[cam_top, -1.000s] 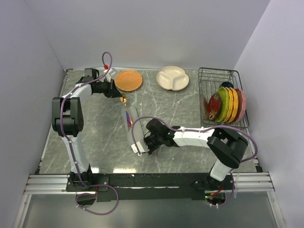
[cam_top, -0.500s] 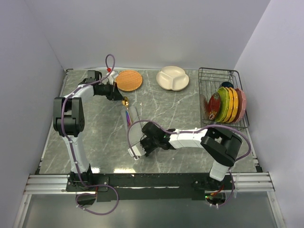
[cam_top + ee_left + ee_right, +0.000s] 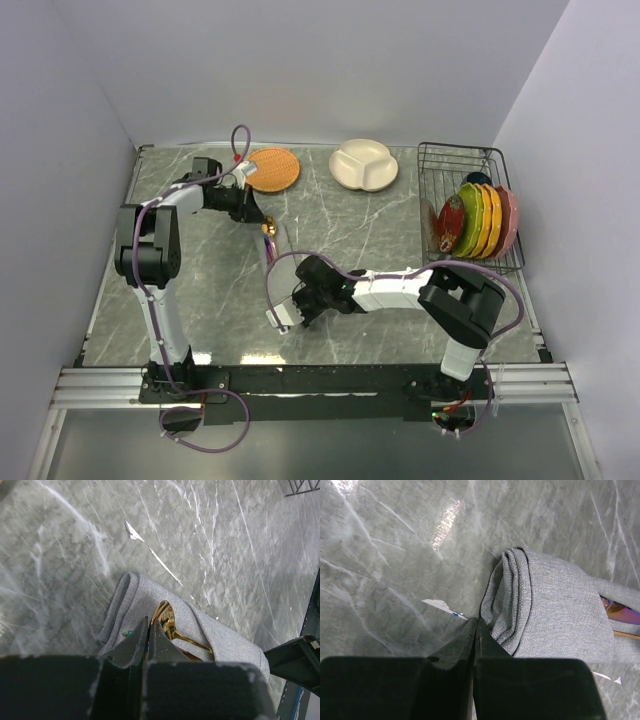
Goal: Fold the napkin into a case and place the utensils inside
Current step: Insert the spoon into the folded napkin.
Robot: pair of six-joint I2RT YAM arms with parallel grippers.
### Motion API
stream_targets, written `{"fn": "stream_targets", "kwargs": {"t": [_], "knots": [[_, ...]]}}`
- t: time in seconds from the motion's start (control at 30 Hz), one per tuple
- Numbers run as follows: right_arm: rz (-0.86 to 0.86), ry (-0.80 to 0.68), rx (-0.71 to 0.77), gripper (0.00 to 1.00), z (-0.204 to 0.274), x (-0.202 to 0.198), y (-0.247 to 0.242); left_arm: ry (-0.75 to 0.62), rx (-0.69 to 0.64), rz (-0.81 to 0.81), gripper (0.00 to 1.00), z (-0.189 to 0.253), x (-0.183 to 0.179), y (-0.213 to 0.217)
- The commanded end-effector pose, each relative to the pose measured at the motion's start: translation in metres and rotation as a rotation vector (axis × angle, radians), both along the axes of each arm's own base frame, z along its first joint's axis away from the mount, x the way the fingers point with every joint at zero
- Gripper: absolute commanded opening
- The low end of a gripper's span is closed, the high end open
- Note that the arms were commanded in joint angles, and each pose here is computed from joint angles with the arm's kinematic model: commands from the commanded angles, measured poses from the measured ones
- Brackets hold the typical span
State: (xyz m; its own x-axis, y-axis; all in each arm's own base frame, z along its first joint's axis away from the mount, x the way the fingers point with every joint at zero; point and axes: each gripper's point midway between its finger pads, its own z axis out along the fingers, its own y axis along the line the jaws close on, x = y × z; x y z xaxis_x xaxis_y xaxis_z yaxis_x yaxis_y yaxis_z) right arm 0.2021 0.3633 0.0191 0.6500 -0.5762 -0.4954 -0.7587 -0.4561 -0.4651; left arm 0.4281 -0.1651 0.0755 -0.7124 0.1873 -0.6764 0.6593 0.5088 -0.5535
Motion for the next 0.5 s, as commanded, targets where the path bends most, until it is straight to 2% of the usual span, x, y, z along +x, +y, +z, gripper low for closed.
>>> {"fn": "stream_targets", "kwargs": {"t": [0.0, 0.47], "knots": [[-0.017, -0.010, -0.019, 0.01, -0.004, 0.005, 0.003, -0.001, -0.034, -0.065, 0.01, -0.002, -0.015, -0.011], [-0.039, 0.002, -0.014, 0.01, -0.004, 0.008, 0.007, 0.038, -0.012, -0.064, 0.01, -0.013, -0.018, -0.017]]}}
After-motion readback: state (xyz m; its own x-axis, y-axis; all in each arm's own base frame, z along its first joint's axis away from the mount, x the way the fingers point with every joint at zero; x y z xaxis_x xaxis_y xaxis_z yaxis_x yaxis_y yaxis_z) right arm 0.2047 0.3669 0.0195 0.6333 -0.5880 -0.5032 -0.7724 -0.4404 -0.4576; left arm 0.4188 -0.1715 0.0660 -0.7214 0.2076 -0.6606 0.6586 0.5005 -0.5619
